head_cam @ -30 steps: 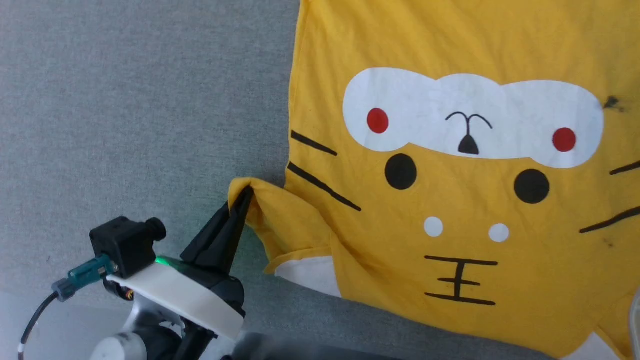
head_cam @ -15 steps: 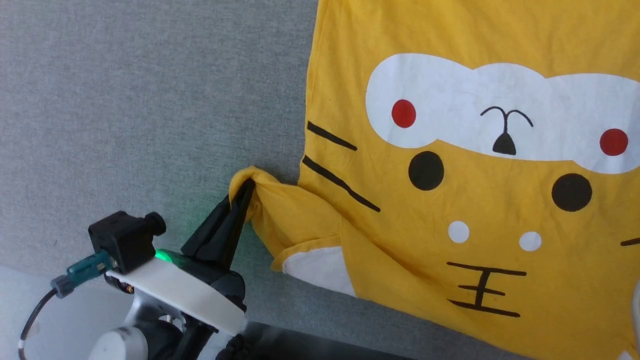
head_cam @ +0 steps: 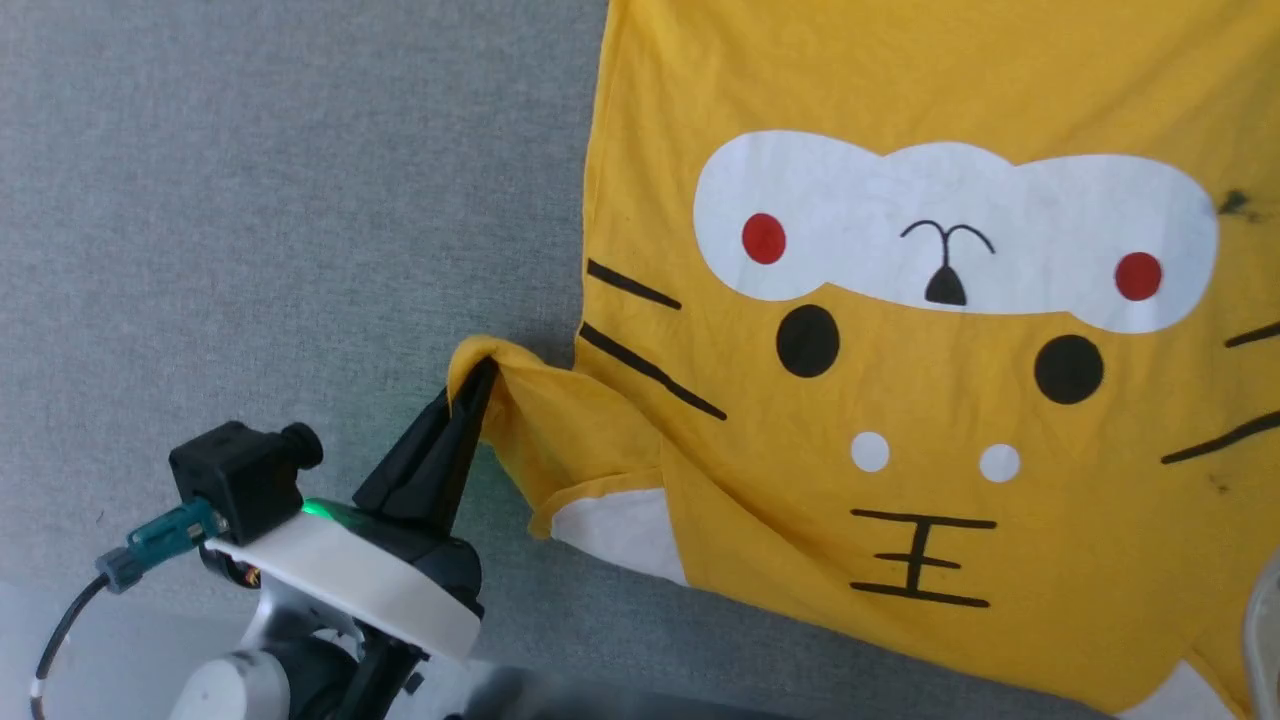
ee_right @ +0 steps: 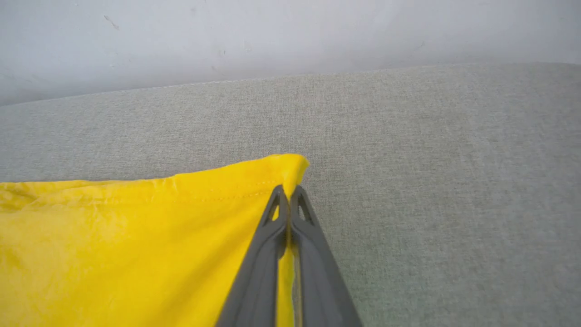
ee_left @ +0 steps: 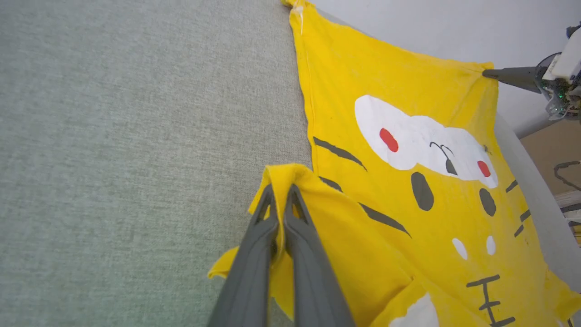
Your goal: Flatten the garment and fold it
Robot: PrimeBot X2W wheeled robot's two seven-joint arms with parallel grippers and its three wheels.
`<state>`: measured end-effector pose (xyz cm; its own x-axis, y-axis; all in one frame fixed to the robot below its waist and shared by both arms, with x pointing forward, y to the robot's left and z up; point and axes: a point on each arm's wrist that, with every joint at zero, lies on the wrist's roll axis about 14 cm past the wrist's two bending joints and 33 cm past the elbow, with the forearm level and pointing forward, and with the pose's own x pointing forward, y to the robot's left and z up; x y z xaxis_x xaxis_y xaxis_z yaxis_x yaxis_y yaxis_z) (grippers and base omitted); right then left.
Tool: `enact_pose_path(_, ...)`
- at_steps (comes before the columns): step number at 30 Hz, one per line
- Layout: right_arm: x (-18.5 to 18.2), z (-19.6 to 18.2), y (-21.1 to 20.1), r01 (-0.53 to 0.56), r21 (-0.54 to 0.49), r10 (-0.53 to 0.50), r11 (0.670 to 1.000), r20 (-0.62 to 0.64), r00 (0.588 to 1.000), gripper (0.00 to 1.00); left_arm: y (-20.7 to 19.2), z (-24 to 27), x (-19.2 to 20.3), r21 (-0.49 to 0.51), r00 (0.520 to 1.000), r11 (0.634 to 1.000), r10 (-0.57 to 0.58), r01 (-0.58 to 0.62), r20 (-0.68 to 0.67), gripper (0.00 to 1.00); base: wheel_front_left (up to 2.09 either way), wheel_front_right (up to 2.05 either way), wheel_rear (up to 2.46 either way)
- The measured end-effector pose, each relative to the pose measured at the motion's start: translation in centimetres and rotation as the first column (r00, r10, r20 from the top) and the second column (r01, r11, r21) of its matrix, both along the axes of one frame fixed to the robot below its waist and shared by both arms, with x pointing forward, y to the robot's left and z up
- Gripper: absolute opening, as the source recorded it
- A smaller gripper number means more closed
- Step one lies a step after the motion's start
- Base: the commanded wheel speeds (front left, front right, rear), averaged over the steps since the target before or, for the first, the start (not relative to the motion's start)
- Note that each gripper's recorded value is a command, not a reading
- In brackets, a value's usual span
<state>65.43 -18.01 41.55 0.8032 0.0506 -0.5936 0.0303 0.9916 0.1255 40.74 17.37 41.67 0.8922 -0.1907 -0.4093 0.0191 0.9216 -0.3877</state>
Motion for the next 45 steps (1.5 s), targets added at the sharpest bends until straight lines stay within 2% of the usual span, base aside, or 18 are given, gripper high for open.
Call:
enact_pose_path(7, -3.6, 2.5, -3.7, 0.07, 0.043, -0.073, 0.997, 0.066, 0.995, 0.0, -0.4, 1.8, -0.1, 0.0, 0.999, 1.0, -0.016, 0.016, 0.041, 0.0, 0.0, 0.0, 0.0)
enact_pose_path(17, -14.6, 2.4, -9.2, 0.188, 0.057, -0.191, 0.98, 0.038, 0.981, 0.0, -2.2, 3.8, -1.2, -0.029, 0.995, 0.998, -0.062, 0.064, 0.073, 0.0, 0.0, 0.0, 0.0)
enact_pose_path(26, -25.3, 1.7, -12.5, 0.346, 0.13, -0.345, 0.929, -0.029, 0.938, 0.0, -3.8, 6.1, -2.6, -0.044, 0.988, 0.993, -0.109, 0.114, 0.114, 0.0, 0.0, 0.0, 0.0)
enact_pose_path(30, -30.1, 1.1, -14.2, 0.408, 0.128, -0.403, 0.904, -0.064, 0.913, 0.0, -4.0, 7.0, -3.6, -0.047, 0.985, 0.992, -0.112, 0.119, 0.13, 0.0, 0.0, 0.0, 0.0)
enact_pose_path(36, -35.2, -1.8, -13.5, 0.444, 0.181, -0.421, 0.878, -0.148, 0.895, 0.0, -3.9, 8.0, -4.7, -0.043, 0.983, 0.992, -0.109, 0.116, 0.148, 0.0, 0.0, 0.0, 0.0)
enact_pose_path(42, -36.0, -4.1, -11.9, 0.42, 0.159, -0.398, 0.894, -0.151, 0.905, 0.0, -4.0, 8.6, -5.4, -0.041, 0.981, 0.992, -0.108, 0.116, 0.159, 0.0, 0.0, 0.0, 0.0)
enact_pose_path(43, -36.0, -4.4, -11.8, 0.422, 0.158, -0.401, 0.893, -0.15, 0.904, 0.22, -4.0, 8.7, -5.5, -0.041, 0.981, 0.992, -0.11, 0.118, 0.161, 0.0, 0.0, 0.0, 0.0)
enact_pose_path(44, -35.9, -4.7, -11.7, 0.419, 0.152, -0.399, 0.895, -0.146, 0.905, 1.0, -4.0, 8.7, -5.5, -0.04, 0.98, 0.992, -0.113, 0.121, 0.161, 0.0, 0.0, 0.0, 0.0)
enact_pose_path(45, -35.7, -4.8, -11.4, 0.411, 0.147, -0.392, 0.9, -0.144, 0.909, 1.0, -4.1, 8.8, -5.6, -0.04, 0.98, 0.992, -0.114, 0.122, 0.163, 0.0, 0.0, 0.0, 0.0)
